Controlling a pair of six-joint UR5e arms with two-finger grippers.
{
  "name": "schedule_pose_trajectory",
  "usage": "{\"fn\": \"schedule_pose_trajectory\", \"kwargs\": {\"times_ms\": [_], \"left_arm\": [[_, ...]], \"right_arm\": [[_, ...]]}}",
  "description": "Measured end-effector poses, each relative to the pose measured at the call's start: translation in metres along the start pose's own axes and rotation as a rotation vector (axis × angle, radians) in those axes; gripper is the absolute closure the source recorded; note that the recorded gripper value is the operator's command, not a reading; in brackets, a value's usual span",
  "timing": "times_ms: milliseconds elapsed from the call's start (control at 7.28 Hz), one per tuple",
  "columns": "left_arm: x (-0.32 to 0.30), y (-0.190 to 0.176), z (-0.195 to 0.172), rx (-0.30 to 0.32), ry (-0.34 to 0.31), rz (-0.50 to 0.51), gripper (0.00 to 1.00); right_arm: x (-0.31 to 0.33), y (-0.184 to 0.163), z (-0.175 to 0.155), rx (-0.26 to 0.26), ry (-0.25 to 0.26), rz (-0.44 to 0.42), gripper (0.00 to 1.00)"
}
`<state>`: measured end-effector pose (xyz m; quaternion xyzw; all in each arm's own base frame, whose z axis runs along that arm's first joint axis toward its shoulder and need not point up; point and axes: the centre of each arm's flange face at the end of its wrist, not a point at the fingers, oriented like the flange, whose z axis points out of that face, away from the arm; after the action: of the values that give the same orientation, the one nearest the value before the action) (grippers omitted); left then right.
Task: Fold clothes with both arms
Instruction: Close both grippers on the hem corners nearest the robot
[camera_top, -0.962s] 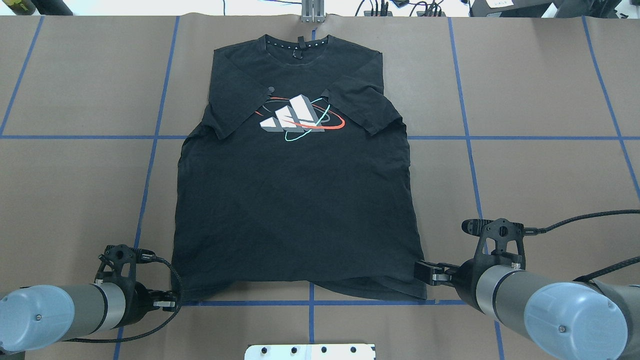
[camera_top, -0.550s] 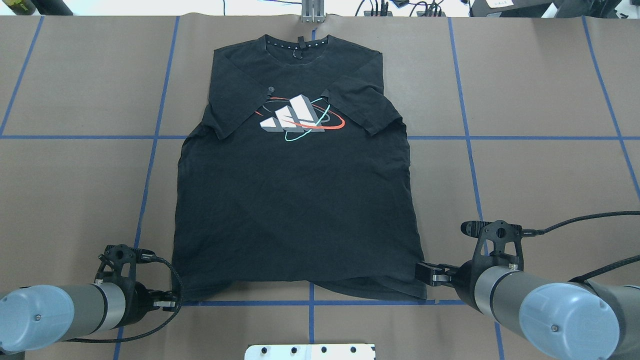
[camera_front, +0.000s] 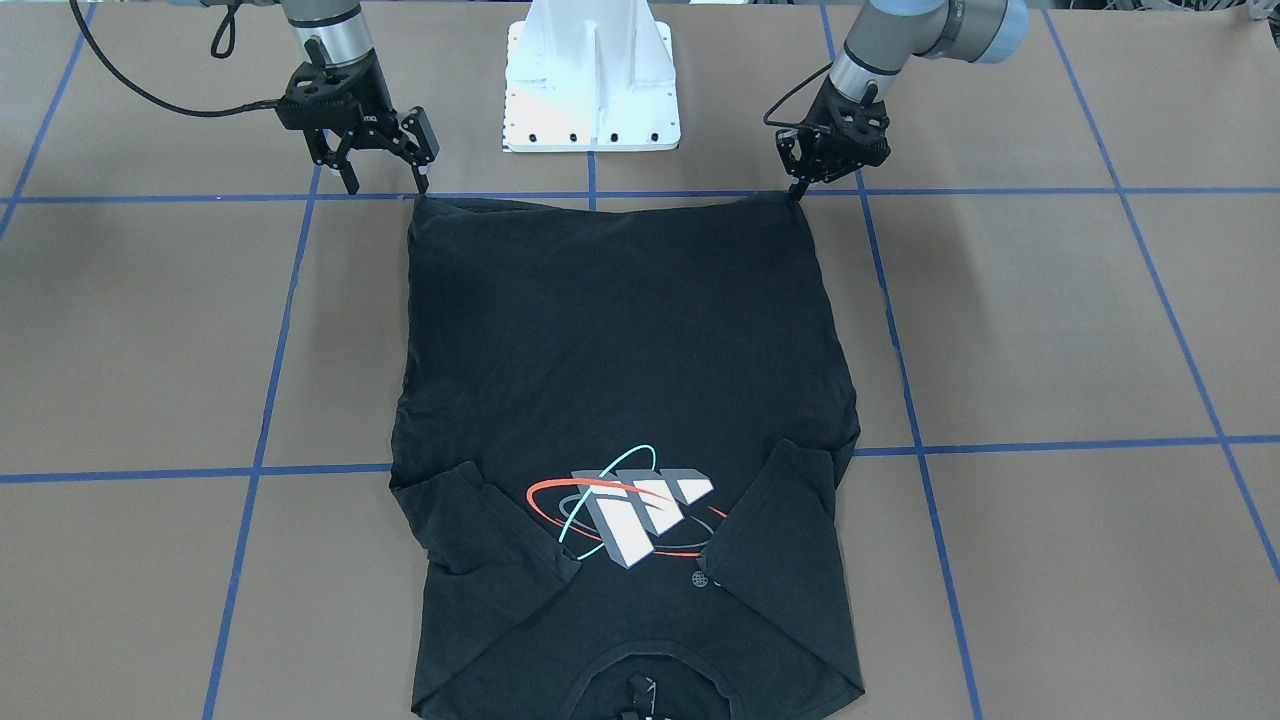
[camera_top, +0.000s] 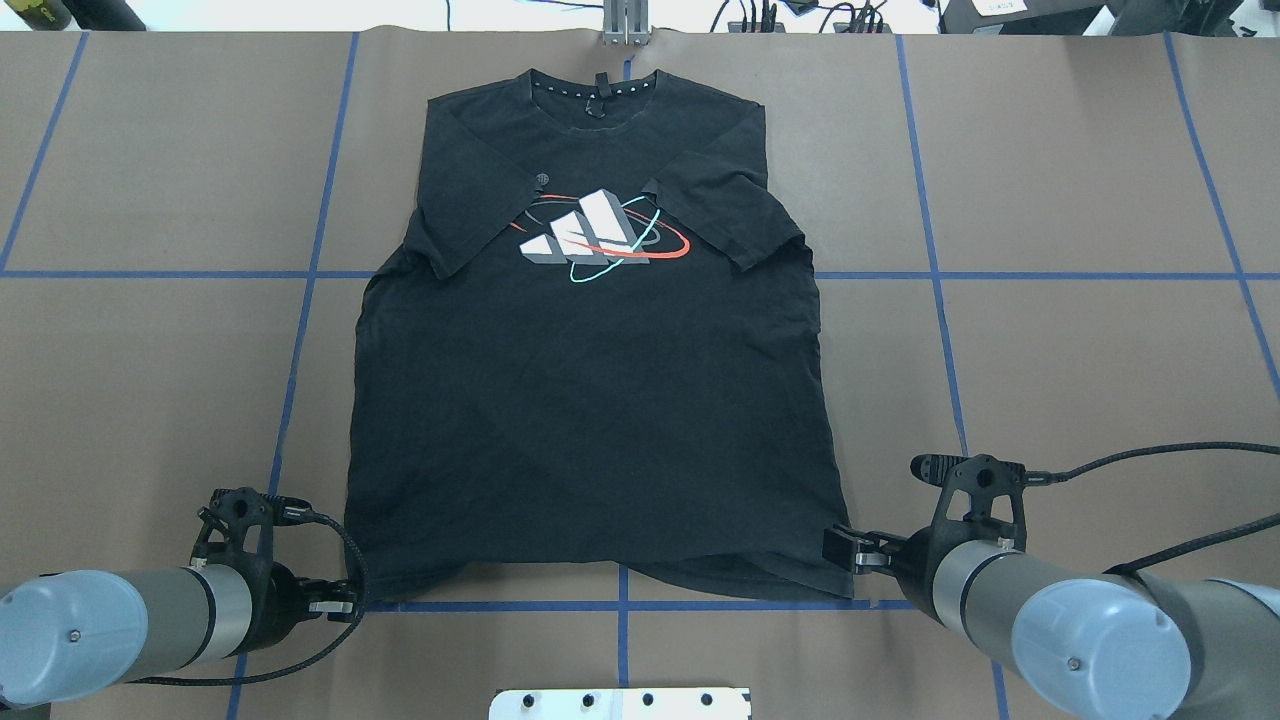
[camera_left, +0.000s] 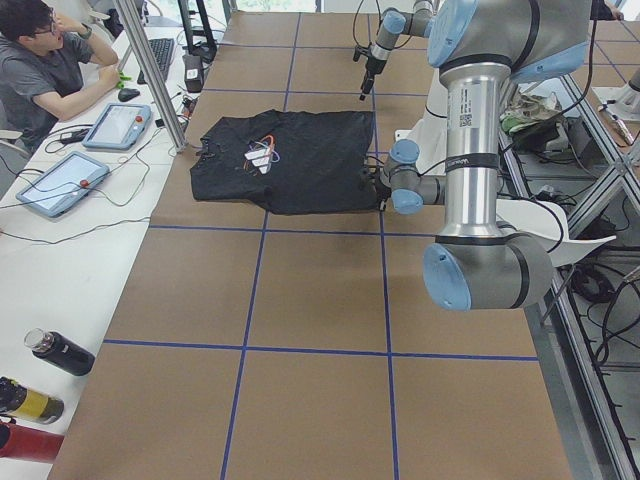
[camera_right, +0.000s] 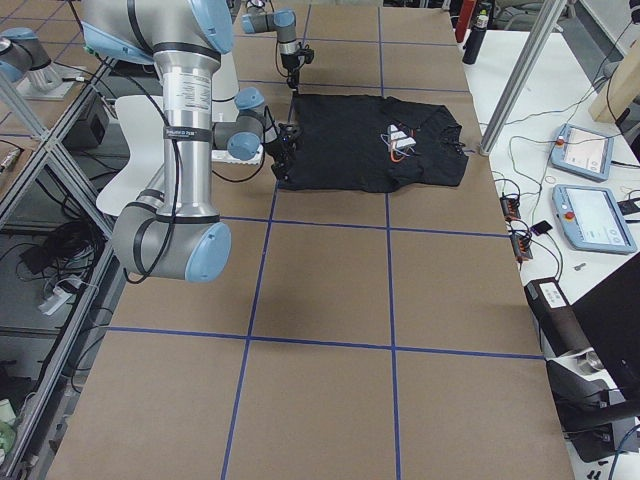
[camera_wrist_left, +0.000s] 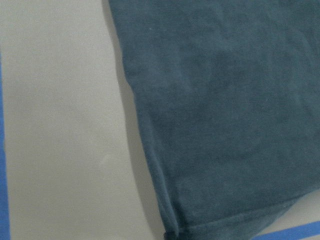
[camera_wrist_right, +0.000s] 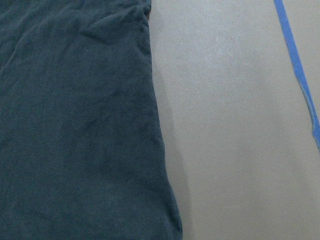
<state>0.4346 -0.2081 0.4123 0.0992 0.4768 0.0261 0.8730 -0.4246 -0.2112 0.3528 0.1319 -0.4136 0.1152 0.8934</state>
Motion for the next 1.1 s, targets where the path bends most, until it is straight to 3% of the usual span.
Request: {"fn": "schedule_pose_trajectory", "kwargs": {"times_ms": [687,1099], "left_arm": [[-0.001,-0.004,-0.001,0.049,-0.008,0.001,1.0],[-0.001,-0.006,-0.001,0.069,-0.012,0.002,1.0]], "right_arm": [[-0.005,0.049,0.018,-0.003,0.011,0.015,0.42],[-0.011,0.063,0.033,-0.007,0.026,0.012,0.45]]}}
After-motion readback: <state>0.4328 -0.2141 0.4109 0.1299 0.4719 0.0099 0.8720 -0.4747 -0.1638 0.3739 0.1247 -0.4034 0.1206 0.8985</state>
